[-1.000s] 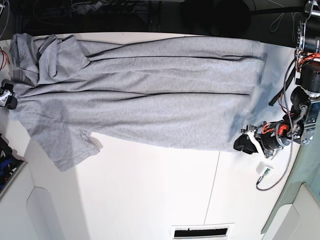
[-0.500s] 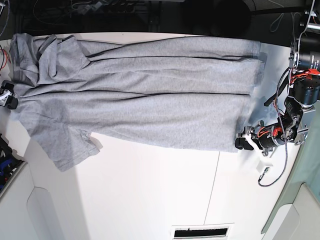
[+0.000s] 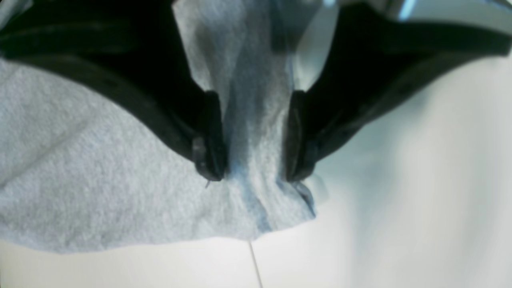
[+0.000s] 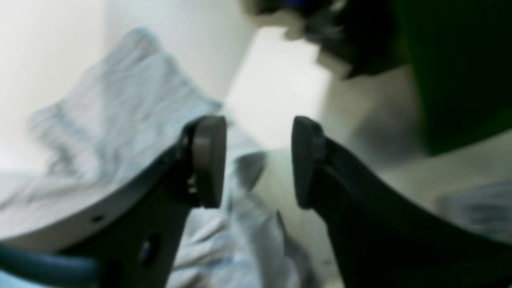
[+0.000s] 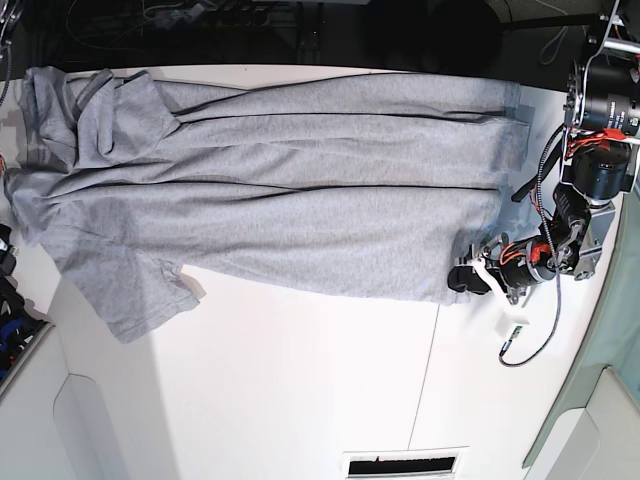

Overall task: Layout the t-shirt on the table in an organized manner, then fold the t-shirt properly
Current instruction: 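Lift the shirt side with both grippers and fold it lengthwise over the body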

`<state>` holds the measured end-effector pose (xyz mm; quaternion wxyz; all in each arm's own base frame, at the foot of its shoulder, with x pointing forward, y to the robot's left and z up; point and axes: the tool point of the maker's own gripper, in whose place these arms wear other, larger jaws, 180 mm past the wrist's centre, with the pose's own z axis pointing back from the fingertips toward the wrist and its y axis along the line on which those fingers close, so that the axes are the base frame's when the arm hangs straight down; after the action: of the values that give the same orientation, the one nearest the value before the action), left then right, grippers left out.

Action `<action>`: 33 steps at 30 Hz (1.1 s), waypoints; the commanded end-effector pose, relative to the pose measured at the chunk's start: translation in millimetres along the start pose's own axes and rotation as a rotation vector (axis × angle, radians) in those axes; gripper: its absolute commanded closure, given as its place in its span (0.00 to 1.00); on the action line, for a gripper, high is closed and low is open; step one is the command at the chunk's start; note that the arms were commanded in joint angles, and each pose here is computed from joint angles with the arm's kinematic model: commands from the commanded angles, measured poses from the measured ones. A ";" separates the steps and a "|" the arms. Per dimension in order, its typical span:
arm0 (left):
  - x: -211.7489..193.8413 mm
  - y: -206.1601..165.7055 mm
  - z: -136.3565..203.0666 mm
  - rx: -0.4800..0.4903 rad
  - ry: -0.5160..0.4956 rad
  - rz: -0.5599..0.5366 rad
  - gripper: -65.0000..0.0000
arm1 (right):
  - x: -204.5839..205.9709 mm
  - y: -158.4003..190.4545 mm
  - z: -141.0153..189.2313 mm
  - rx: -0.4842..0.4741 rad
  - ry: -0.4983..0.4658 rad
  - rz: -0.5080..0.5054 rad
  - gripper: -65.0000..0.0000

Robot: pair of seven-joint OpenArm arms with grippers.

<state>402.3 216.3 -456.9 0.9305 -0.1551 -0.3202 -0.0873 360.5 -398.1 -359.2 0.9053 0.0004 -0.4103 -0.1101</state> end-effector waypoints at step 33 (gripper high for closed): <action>-14.5 6.8 4.0 0.017 0.068 -0.013 0.56 | -62.3 86.3 -87.4 0.156 0.131 0.113 0.59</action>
<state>392.4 213.8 -463.4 0.9332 -0.1635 -0.3076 -0.0885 395.2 -307.6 -464.3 0.9329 0.0560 -0.3541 -0.0350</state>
